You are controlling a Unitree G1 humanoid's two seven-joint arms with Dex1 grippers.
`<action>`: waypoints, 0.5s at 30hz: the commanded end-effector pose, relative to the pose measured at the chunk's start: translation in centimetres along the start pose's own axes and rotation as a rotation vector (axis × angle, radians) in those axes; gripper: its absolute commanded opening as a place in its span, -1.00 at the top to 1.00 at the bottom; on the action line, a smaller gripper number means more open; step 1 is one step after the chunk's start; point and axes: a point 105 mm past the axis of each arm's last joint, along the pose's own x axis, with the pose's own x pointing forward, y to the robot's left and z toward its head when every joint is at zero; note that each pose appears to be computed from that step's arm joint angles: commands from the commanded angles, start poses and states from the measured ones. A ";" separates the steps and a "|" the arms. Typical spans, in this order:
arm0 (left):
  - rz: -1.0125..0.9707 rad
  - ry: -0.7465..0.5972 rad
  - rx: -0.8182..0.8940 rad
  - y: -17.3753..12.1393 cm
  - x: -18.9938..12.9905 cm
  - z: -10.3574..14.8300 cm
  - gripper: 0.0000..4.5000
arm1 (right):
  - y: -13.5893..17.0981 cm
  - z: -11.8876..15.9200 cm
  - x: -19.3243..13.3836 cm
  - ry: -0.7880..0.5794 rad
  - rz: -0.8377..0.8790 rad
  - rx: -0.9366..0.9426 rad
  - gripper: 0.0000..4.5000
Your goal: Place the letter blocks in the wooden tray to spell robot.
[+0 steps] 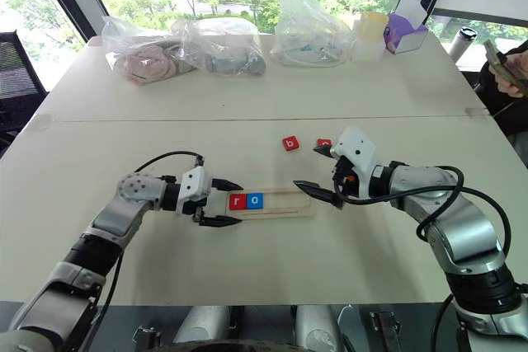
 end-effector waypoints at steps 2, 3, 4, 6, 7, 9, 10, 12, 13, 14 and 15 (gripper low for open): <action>-0.065 0.035 -0.005 -0.5 1.2 -1.1 -0.39 | 0.2 1.3 -1.1 -0.027 -0.022 -0.039 -1.00; -0.072 0.036 -0.005 -0.6 1.3 -1.2 -0.39 | 0.3 1.2 -1.1 -0.026 -0.026 -0.036 -1.00; -0.076 0.037 -0.006 -0.7 1.4 -1.3 -0.39 | 0.4 1.1 -1.1 -0.024 -0.029 -0.035 -1.00; -0.079 0.039 -0.010 -0.7 1.5 -1.5 -0.39 | 0.5 1.1 -1.2 -0.023 -0.033 -0.033 -1.00; -0.079 0.042 -0.014 -0.7 1.5 -1.5 -0.39 | 0.6 1.1 -1.2 -0.024 -0.034 -0.031 -1.00; -0.073 0.051 -0.038 -0.7 1.4 -1.8 -0.39 | 0.6 1.1 -1.1 -0.025 -0.036 -0.029 -1.00; -0.071 0.054 -0.047 -0.7 1.4 -1.8 -0.39 | 0.6 1.1 -1.1 -0.025 -0.036 -0.029 -1.00; -0.068 0.059 -0.070 -0.7 1.3 -2.0 -0.84 | 0.6 1.1 -1.0 -0.025 -0.034 -0.030 -1.00; -0.066 0.066 -0.078 -0.8 1.2 -2.2 -0.99 | 0.6 1.2 -0.9 -0.027 -0.031 -0.030 -1.00; -0.063 0.074 -0.085 -0.9 1.0 -2.3 -0.99 | 0.6 1.2 -0.8 -0.029 -0.029 -0.031 -1.00; -0.056 0.081 -0.084 -0.9 0.8 -2.5 -0.99 | 0.6 1.2 -0.7 -0.030 -0.028 -0.032 -1.00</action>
